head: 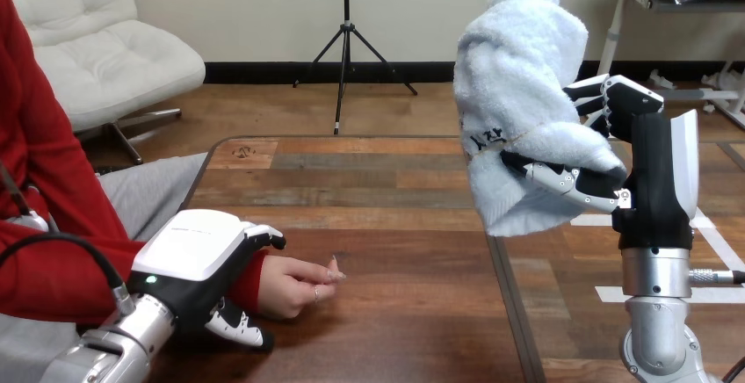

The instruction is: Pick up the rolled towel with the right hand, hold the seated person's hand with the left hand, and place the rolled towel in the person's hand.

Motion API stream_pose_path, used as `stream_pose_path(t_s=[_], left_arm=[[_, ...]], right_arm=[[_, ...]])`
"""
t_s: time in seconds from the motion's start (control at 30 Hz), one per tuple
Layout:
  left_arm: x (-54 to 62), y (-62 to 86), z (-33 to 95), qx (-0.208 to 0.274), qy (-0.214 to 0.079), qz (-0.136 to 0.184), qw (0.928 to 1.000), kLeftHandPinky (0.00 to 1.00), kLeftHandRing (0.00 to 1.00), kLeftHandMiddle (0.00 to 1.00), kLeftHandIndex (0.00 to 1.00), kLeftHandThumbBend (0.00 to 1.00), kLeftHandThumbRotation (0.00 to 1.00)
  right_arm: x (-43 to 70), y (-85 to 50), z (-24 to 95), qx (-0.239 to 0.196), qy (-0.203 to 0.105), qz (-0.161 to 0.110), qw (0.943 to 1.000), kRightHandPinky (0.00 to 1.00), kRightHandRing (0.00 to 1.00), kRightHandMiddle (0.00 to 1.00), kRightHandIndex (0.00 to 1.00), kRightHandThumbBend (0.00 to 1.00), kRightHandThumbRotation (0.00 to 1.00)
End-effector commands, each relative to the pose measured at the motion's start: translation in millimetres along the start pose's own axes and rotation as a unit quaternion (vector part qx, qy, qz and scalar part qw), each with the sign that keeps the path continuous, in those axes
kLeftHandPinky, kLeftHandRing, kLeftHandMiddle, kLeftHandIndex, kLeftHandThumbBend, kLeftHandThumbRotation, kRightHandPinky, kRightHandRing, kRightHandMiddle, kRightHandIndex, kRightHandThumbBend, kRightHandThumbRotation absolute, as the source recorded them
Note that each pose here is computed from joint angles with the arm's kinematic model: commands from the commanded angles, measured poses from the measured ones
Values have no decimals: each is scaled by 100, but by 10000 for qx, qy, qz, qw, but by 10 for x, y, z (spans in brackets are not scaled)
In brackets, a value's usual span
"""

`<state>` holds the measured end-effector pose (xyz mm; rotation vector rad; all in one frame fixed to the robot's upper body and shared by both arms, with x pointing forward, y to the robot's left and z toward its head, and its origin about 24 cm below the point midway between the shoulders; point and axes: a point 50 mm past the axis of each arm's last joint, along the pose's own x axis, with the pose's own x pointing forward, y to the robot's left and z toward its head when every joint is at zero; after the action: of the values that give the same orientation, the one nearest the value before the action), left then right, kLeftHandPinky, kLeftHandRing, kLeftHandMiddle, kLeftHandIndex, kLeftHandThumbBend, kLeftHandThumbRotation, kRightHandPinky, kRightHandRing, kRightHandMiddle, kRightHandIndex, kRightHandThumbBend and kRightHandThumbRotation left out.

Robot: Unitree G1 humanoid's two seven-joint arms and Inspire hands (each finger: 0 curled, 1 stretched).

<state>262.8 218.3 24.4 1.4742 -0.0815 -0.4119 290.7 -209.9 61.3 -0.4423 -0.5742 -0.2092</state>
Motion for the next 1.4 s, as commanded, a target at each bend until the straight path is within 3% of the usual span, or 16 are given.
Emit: stream_pose_path(t_s=[0.0,0.47,0.87,1.37], left_arm=[[99,112,-56,275,89,156,9995,74,79,79,76,100,20],[149,93,-56,403,143,188,9989,74,79,79,76,98,18],[177,97,-64,428,104,351,9984,70,74,75,72,96,10],[209,98,-105,369,204,224,9989,67,72,72,69,93,6]], right_arm=[[226,-49,140,137,-424,-336,9984,13,19,31,45,76,0],[221,-46,140,202,-421,-347,9983,19,25,34,45,76,0],[227,-52,150,130,-455,-354,9983,14,20,32,45,77,0],[226,-61,151,130,-468,-353,9982,13,19,31,45,76,0]])
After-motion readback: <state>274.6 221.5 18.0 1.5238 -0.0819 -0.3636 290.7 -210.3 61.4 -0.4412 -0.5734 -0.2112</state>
